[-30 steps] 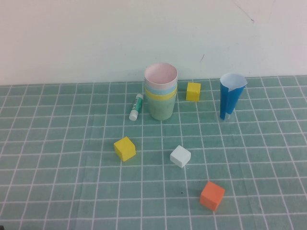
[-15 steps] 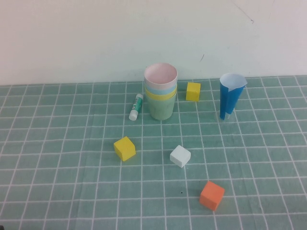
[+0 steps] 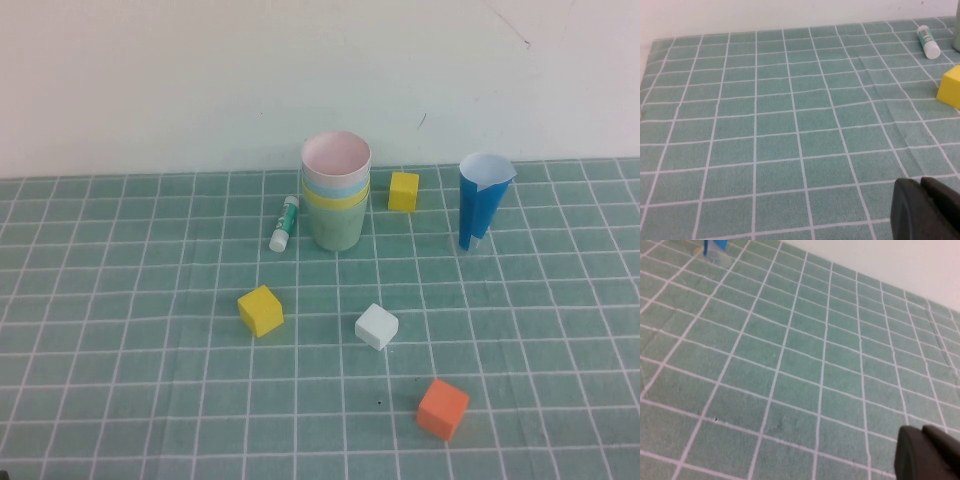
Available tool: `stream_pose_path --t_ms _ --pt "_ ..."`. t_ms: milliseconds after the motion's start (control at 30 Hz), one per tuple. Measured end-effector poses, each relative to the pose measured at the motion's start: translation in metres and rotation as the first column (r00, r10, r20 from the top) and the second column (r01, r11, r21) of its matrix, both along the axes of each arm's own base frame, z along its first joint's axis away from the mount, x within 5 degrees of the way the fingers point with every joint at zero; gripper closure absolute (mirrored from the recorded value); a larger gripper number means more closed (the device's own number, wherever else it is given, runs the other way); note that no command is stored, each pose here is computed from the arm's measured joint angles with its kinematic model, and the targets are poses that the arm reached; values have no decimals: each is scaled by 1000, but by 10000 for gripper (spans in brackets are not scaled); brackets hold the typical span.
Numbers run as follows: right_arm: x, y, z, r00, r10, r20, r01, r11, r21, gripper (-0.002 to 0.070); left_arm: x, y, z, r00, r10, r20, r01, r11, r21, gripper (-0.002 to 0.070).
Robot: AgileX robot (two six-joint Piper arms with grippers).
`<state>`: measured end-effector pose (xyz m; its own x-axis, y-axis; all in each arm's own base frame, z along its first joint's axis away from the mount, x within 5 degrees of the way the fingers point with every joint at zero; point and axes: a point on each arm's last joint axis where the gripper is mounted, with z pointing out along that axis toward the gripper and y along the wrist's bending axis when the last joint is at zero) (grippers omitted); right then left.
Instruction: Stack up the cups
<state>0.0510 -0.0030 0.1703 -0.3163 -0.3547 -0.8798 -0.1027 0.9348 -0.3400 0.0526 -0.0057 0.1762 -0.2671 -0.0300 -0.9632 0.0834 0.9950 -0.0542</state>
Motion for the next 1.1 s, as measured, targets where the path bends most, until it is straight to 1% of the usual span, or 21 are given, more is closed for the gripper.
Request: stream_pose_path --t_ms 267,867,1100 --pt "0 0 0 1000 0 0 0 1000 2 678 0 0 0 1000 0 0 0 1000 0 677" --pt "0 2 0 1000 -3 5 2 998 59 678 0 0 0 1000 1 0 -1 1000 -2 677" --pt "0 1 0 1000 1 5 -1 999 40 678 0 0 0 1000 1 0 -1 1000 -2 677"
